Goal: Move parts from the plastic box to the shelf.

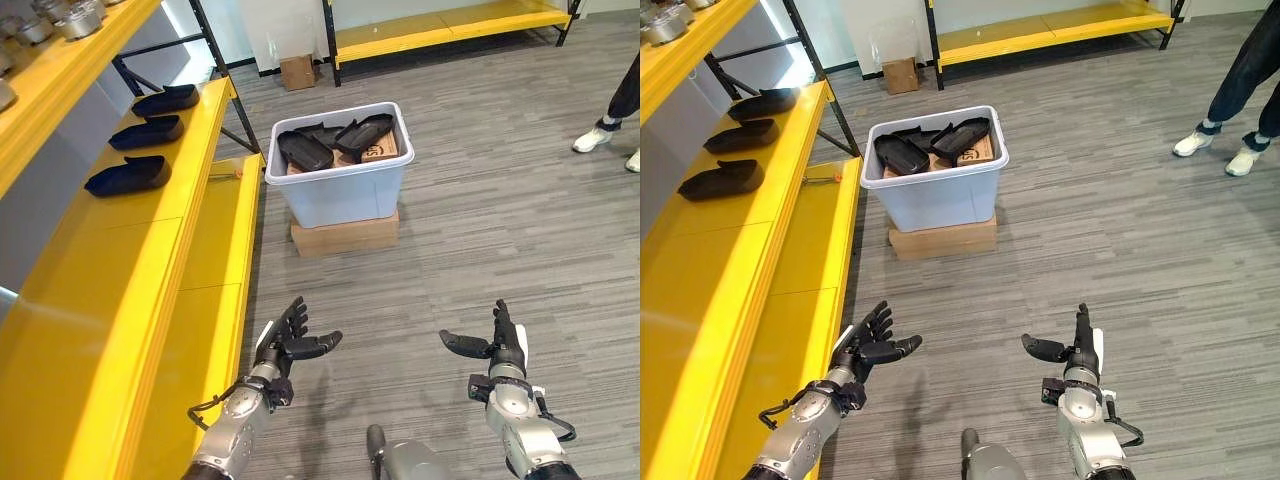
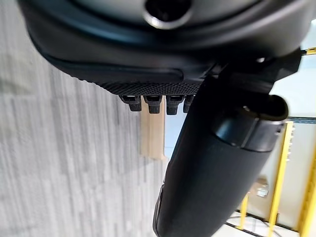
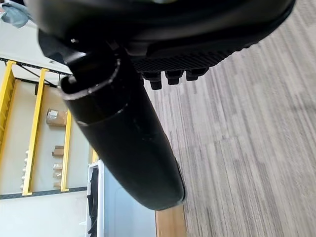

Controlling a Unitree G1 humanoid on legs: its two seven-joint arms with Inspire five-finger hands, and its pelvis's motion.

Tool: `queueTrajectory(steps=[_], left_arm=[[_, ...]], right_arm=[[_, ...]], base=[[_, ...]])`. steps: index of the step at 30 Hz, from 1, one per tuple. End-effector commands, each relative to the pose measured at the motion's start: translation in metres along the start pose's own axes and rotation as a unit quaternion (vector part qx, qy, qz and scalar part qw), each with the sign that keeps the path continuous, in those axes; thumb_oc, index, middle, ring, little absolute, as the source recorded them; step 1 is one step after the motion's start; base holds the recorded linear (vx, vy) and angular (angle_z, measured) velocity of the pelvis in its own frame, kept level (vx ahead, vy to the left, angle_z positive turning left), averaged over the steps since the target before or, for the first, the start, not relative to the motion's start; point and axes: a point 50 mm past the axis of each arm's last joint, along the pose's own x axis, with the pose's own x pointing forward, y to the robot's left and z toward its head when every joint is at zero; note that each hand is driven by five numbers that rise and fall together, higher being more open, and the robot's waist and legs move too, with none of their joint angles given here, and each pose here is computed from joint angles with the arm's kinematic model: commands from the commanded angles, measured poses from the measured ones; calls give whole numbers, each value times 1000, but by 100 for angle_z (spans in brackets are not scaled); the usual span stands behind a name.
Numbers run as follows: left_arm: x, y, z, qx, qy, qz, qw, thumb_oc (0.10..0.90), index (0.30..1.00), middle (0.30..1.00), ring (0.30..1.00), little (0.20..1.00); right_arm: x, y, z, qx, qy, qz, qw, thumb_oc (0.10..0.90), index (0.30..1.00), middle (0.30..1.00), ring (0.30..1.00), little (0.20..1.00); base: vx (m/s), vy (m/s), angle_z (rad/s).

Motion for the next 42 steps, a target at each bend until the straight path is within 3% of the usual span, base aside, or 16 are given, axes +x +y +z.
queueTrajectory(steps=[1,12,27,42], left_arm=[[4,6,40,-3,-96,8,995,900,1000,1000,1000,1000],[2,20,24,-23,-80,33,996,900,1000,1000,1000,1000],[-1,19,20,-10,-67,15,998,900,1000,1000,1000,1000],[-6,27,33,13,-101,14,995,900,1000,1000,1000,1000]], right_arm=[[-1,1,45,16,-118,27,993,900,1000,1000,1000,1000],[-6,9,38,-9,-102,83,991,900,1000,1000,1000,1000],[-5,9,37,-1,-104,77,992,900,1000,1000,1000,1000],[-9,16,63,46,-179,70,980,900,1000,1000,1000,1000]], base=[[102,95,-63],[203,82,-23],[164,74,8],[104,78,-2]])
